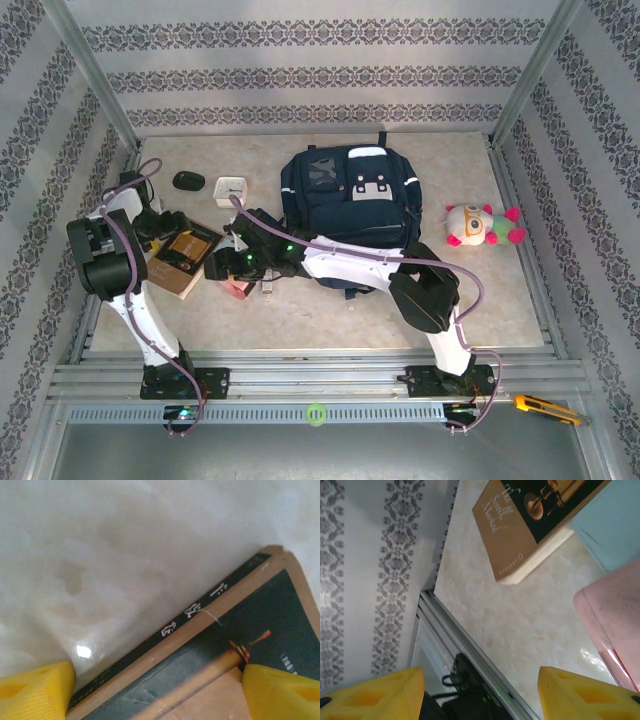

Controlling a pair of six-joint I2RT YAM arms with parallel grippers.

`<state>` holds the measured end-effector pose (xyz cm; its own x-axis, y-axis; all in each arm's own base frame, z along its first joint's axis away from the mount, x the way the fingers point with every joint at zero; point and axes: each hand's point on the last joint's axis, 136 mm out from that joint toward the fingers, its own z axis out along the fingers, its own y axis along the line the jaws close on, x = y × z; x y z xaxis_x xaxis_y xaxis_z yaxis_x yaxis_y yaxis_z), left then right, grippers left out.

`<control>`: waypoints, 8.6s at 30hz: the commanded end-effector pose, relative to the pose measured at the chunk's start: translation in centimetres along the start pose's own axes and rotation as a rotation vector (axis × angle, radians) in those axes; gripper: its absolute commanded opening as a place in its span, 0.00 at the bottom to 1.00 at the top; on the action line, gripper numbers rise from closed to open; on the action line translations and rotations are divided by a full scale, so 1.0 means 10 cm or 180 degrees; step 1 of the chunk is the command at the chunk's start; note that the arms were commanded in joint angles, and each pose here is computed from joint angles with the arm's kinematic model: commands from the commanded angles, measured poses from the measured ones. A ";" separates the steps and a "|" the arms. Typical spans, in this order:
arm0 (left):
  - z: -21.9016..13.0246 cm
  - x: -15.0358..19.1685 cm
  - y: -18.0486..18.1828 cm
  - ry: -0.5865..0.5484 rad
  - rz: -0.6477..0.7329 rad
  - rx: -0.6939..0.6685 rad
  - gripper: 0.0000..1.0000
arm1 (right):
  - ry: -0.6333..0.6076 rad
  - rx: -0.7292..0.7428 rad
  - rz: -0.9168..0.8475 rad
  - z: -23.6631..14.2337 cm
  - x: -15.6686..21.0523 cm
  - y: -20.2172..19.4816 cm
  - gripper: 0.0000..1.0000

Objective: Pack the student bag

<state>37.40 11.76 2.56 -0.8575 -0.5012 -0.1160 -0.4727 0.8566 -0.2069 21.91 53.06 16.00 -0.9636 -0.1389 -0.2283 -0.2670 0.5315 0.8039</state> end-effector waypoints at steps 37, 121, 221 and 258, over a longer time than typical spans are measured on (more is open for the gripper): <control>-0.24 0.75 -0.04 0.0382 -0.0280 0.0218 0.82 | -0.0613 0.0655 0.0651 1.15 -0.11 -0.48 0.62; -0.66 1.29 -0.91 0.0231 -0.0393 0.1664 0.66 | -0.0646 0.1077 0.0880 0.66 -0.32 -1.50 0.16; -3.40 2.06 -2.86 -0.2081 0.3307 0.4601 0.07 | -0.1784 -0.1873 -0.2822 -3.30 -0.63 0.75 0.14; -3.27 2.41 -2.96 -0.2753 0.4243 0.4440 0.00 | -0.1153 -0.0811 -0.4364 -3.14 -0.20 -0.20 0.34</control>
<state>24.70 -21.71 34.07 -0.0629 0.0467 -0.9969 0.9677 0.2474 -0.0495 24.43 26.83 29.69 0.0390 -0.2696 -0.9622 -0.9988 0.0187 -0.0458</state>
